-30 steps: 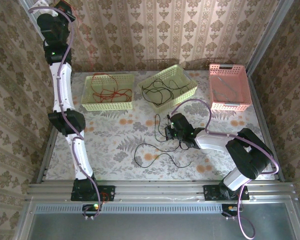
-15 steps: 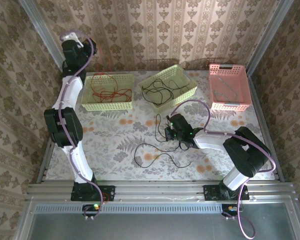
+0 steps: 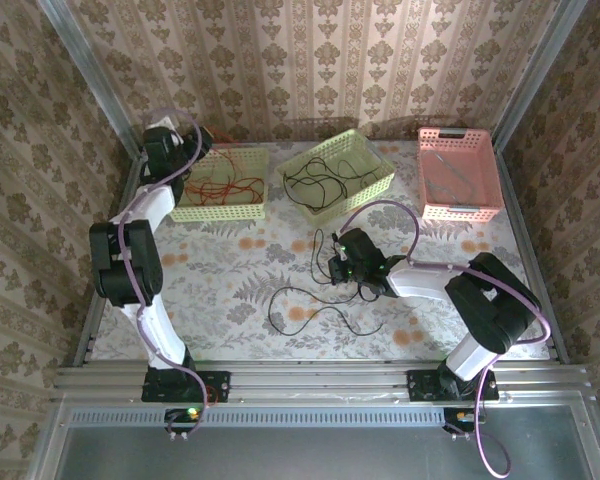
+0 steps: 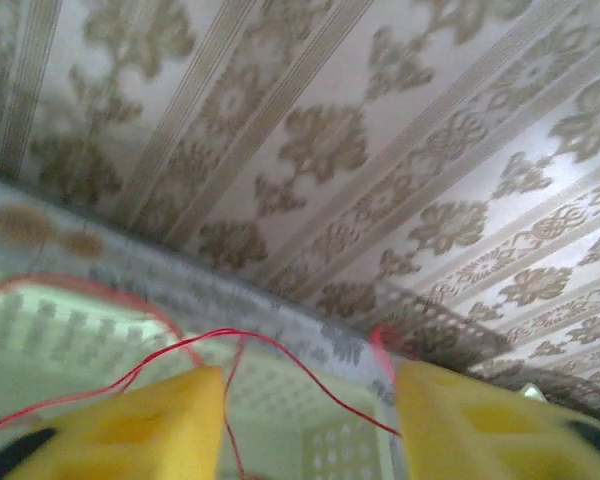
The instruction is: Untangle the cables
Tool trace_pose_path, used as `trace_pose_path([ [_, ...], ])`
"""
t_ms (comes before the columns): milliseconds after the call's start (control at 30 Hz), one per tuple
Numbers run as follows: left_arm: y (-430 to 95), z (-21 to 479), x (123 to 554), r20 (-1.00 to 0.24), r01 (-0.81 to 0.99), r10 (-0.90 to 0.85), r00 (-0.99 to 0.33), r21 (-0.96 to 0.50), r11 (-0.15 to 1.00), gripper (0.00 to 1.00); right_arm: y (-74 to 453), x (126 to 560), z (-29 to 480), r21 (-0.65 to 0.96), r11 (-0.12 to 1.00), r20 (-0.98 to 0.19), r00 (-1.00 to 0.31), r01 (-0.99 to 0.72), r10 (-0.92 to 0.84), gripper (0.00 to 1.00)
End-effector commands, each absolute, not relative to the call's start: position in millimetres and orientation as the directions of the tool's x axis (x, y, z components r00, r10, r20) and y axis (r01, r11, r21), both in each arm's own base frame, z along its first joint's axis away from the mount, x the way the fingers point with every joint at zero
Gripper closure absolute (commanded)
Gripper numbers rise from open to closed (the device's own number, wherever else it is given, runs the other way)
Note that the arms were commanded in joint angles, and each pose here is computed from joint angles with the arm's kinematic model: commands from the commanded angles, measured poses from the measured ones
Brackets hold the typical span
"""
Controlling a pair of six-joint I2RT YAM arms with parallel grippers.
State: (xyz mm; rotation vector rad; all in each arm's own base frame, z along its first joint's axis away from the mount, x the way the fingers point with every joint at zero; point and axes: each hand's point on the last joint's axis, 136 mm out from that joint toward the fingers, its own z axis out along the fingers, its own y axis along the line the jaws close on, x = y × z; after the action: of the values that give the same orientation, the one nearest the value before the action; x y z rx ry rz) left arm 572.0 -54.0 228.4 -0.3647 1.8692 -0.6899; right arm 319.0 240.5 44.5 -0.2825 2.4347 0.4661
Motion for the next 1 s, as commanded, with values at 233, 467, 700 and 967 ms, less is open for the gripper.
trace_pose_path([
  [233,-40.9,284.9,498.4,-0.774,-0.003,-0.519,-0.363,-0.555,0.832,0.13,235.4,309.2,99.4,0.260,0.897,-0.676,-0.731,-0.358,-0.096,1.00],
  [467,-92.6,264.3,400.8,-0.736,0.074,-0.524,-0.430,-0.606,0.792,0.15,244.4,294.1,157.7,0.216,0.873,-0.743,-0.654,-0.438,-0.144,1.00],
  [700,-200.5,203.4,283.0,-0.711,0.296,-0.383,-0.590,-0.632,0.716,0.16,252.3,277.6,232.4,0.214,0.834,-0.818,-0.560,-0.509,-0.132,1.00],
  [967,-191.5,134.1,242.5,-0.644,0.213,-0.376,-0.666,-0.647,0.732,0.16,247.3,283.3,249.6,0.192,0.849,-0.829,-0.545,-0.493,-0.129,1.00],
])
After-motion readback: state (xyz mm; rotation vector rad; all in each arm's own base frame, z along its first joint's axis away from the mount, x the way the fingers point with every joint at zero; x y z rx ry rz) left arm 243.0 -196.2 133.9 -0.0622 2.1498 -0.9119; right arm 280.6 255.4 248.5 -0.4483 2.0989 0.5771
